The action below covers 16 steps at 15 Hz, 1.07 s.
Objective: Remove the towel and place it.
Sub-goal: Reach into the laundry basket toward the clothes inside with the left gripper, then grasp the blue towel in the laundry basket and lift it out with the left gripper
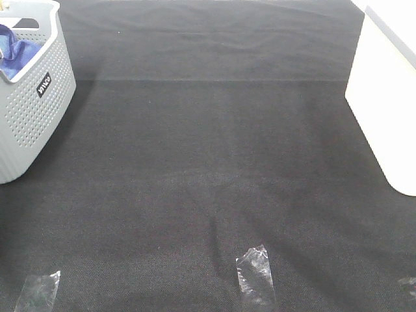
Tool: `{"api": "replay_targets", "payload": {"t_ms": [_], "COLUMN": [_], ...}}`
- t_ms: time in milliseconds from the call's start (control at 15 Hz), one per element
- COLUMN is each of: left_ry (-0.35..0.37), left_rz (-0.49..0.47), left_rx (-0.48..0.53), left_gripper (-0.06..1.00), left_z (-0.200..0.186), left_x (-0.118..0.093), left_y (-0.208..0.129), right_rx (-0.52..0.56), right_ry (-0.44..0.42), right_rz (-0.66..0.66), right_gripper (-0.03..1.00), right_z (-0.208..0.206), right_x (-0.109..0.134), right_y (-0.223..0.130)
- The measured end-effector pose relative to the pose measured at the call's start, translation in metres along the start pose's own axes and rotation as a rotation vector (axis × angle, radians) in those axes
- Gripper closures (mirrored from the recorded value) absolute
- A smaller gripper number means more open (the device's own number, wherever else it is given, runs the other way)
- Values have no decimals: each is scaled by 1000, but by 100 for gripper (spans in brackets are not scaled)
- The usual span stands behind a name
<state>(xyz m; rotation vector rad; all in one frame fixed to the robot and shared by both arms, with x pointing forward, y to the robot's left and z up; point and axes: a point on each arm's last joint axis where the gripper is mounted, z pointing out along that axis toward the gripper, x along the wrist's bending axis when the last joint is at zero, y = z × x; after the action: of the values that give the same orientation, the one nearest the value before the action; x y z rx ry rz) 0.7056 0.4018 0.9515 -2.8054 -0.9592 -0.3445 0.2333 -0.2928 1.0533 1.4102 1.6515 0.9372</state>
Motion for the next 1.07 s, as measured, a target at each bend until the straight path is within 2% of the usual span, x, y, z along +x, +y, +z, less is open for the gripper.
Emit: {"api": "replay_targets", "payload": {"t_ms": [133,333,533,733,1067], "left_ry": [-6,-6,11,-6,4], "left_rz": [-52,-87,-102,-138,-139], "left_rx": [11,17,-21,-55,-39], "left_gripper": [31,47,50,50,51], "left_z": [3,4,5,4,4], "left_x": [5,10,11,10,11], "left_y": [-13,-24,-20,-17,-19], "right_rx": [0,0,0,0,0], "right_ry": [0,0,0,0,0], "right_rz": [0,0,0,0,0], "right_gripper": [37,37,37,37,37], "right_z": [0,0,0,0,0], "right_x": [0,0,0,0,0], "right_y": [0,0,0,0,0]}}
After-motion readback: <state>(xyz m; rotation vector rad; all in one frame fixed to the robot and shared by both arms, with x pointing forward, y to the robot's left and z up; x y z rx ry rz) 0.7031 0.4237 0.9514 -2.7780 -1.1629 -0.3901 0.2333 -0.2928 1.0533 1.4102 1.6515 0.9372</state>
